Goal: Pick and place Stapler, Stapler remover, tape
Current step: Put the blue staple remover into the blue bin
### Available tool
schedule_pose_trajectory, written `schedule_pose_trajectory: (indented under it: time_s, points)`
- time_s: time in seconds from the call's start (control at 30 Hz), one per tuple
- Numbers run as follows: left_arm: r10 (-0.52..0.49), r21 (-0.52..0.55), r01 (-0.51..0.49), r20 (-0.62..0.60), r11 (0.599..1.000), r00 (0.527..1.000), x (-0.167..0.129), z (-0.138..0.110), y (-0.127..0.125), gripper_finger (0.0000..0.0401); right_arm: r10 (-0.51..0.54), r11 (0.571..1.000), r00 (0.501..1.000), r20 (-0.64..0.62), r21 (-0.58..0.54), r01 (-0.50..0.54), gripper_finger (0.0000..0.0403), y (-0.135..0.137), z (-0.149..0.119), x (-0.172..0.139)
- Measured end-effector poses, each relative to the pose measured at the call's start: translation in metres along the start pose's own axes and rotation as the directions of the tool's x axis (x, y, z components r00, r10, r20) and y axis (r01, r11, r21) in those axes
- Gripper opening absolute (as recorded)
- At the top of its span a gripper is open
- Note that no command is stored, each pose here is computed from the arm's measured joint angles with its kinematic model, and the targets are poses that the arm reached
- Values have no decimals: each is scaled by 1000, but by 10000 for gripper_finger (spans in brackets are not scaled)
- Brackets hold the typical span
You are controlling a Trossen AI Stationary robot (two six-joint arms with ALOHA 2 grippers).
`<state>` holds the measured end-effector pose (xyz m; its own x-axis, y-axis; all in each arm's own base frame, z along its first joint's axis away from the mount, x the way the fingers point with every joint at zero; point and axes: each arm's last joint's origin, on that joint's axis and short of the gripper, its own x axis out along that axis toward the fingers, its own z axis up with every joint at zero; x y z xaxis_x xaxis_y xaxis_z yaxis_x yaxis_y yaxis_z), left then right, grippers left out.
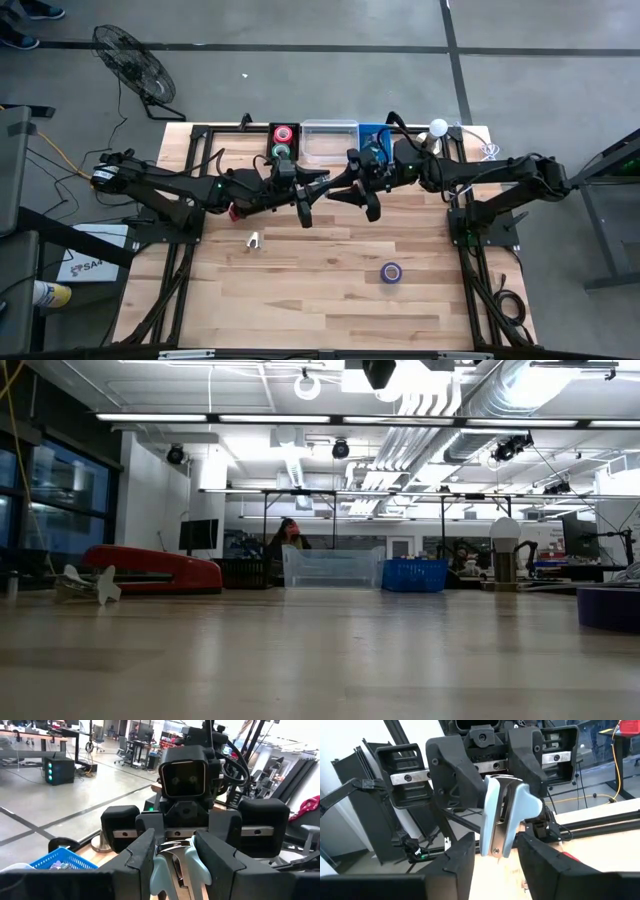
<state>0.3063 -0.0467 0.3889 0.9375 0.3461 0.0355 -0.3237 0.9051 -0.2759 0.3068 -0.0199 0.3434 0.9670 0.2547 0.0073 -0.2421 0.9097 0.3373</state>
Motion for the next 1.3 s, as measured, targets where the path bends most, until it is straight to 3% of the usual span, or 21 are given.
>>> schedule_pose_trajectory:
  time_s: [0.37, 1.3]
  points:
    - [-1, 2, 1, 2, 1000, 1000, 0, 1, 0, 122, 10, 1000, 1000, 26, -21, -9, 71, 1, 3, 0]
    - [3, -8, -3, 0, 1000, 1000, 0, 0, 0, 124, -14, 1000, 999, 33, -24, 15, 69, 0, 3, 0]
